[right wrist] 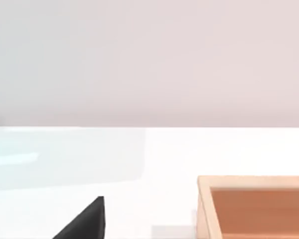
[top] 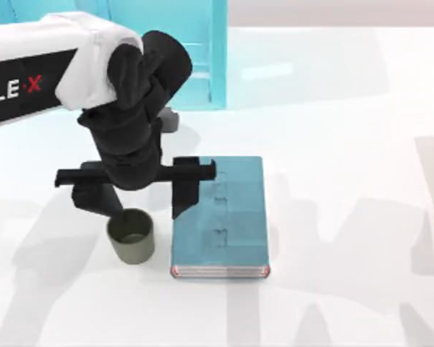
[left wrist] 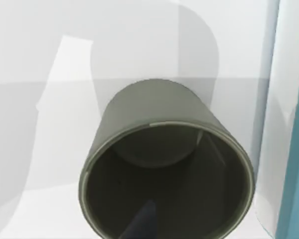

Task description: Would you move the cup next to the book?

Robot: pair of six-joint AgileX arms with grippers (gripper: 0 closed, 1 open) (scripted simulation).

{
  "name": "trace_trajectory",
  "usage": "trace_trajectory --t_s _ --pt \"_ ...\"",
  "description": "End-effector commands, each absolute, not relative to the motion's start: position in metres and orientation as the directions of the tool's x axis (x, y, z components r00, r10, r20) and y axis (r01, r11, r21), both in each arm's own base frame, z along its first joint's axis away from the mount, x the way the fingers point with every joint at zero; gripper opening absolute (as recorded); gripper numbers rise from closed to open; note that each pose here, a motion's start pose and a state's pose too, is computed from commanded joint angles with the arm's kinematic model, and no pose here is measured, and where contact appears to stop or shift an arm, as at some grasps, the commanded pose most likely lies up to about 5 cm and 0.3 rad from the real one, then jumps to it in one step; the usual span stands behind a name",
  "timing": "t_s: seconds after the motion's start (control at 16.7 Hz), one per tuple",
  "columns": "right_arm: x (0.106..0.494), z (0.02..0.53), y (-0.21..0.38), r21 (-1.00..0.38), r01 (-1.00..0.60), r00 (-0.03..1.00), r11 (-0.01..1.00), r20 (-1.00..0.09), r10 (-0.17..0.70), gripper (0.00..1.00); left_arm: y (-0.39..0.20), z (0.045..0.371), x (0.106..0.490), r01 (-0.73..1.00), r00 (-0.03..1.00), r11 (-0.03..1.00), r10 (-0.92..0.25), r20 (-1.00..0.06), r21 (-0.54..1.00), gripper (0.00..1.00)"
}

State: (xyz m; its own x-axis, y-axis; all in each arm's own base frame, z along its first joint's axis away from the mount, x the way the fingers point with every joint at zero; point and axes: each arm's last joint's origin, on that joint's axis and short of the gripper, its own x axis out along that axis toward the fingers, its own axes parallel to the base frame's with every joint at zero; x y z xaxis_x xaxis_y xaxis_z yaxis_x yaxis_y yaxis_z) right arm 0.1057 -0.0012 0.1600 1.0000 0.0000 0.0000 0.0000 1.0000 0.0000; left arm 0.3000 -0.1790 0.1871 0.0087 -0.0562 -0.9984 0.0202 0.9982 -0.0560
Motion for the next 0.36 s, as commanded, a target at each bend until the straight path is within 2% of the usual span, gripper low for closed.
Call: trace_trajectory --t_s 0.36 --pt "0.1057 0.16 -0.0012 0.0 0.0 1.0 1.0 0.0 0.0 1.0 -0.179 0.1871 0.3 0.02 0.009 0.998 -0.056 -0.998 -0.056 1.0"
